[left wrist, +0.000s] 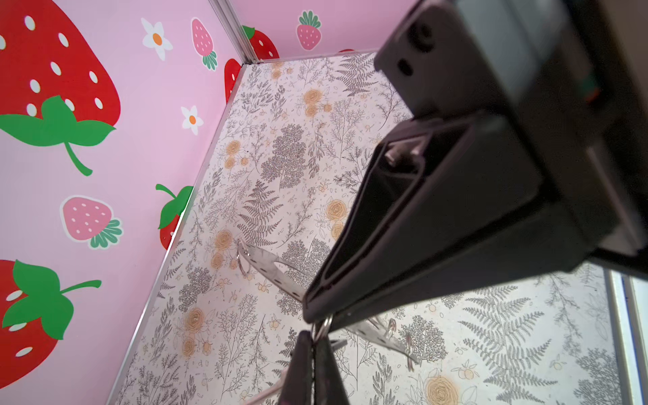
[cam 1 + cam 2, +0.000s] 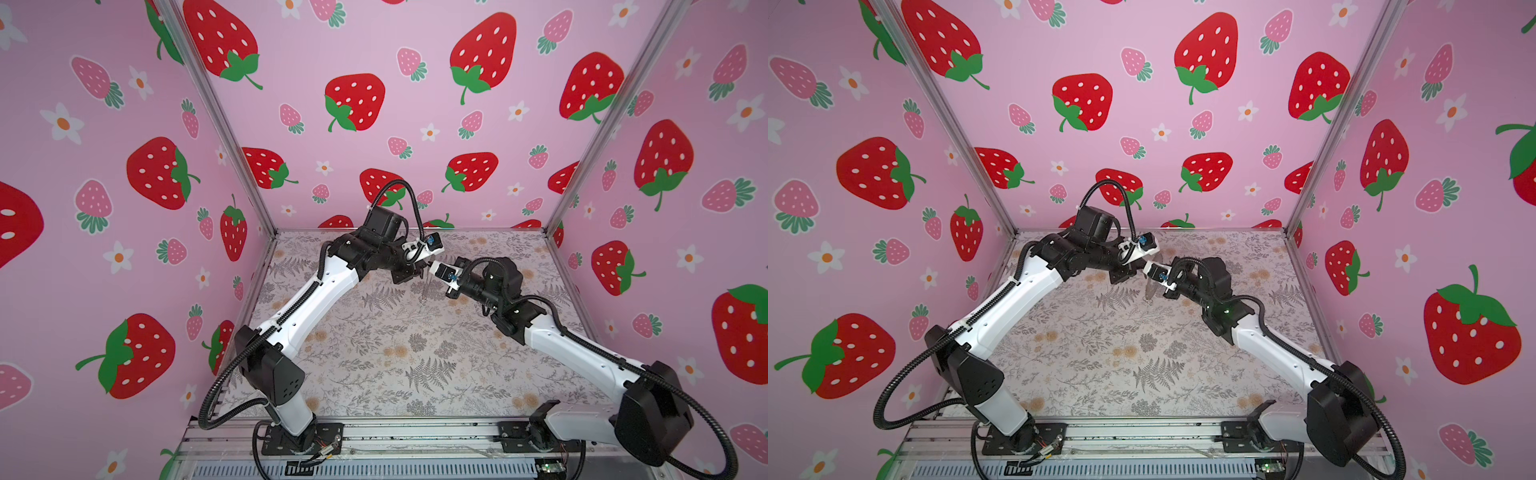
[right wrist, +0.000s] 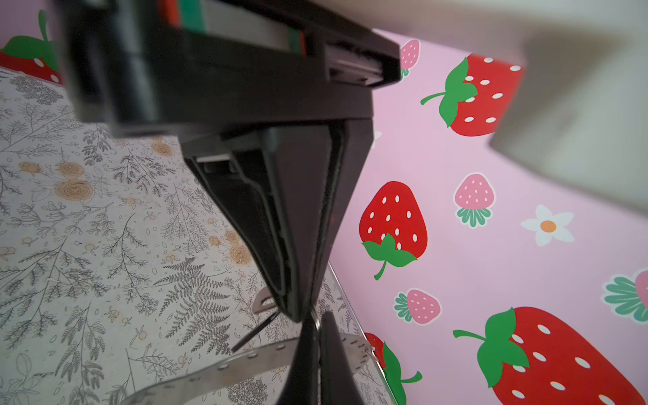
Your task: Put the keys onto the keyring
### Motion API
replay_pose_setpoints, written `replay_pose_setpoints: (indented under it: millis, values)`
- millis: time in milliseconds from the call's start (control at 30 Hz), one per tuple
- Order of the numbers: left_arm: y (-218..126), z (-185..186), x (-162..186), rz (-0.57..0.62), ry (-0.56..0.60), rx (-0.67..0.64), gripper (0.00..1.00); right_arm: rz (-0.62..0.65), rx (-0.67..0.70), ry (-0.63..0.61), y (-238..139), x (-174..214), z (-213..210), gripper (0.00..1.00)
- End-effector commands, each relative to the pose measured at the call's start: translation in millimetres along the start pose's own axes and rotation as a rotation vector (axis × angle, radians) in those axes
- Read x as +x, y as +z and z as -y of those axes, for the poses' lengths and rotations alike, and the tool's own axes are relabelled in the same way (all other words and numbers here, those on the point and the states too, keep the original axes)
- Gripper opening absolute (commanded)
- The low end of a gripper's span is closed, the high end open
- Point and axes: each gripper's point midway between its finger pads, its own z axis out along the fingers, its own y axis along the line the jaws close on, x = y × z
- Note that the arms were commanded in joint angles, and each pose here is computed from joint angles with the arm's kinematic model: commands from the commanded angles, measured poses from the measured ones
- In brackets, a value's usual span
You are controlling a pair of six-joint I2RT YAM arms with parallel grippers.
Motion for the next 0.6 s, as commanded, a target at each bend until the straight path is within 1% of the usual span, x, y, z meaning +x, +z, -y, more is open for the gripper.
replay_pose_setpoints:
  millis: [0, 33, 67, 167, 267, 433, 567]
  values:
    - [-10.5, 10.8, -21.7, 0.070, 0.030, 0.029, 0.12, -0.038, 0.038, -0.025, 0.9, 5.3, 10.6, 0.00]
    - [-10.4, 7.8, -19.3, 0.069, 0.029, 0.009, 0.26, -0.032, 0.034, -0.024, -0.1, 4.4, 9.4, 0.00]
    - [-10.7, 4.6, -16.2, 0.074, 0.024, -0.009, 0.33, -0.019, 0.032, -0.015, -1.3, 2.4, 8.3, 0.00]
    - [-16.2, -2.9, -11.6, 0.127, -0.006, -0.041, 0.46, 0.039, 0.023, 0.020, -6.2, -6.6, 6.6, 0.00]
    - [-17.0, -8.1, -7.2, 0.178, -0.049, -0.045, 0.51, 0.098, 0.023, 0.075, -10.0, -14.6, 8.8, 0.00]
    - [-7.3, -6.1, -4.5, 0.209, -0.069, -0.025, 0.51, 0.201, 0.003, 0.126, -17.3, -30.2, 7.5, 0.00]
    - [-1.0, -3.8, -3.0, 0.235, -0.088, -0.010, 0.51, 0.248, 0.009, 0.155, -21.9, -36.2, 9.4, 0.00]
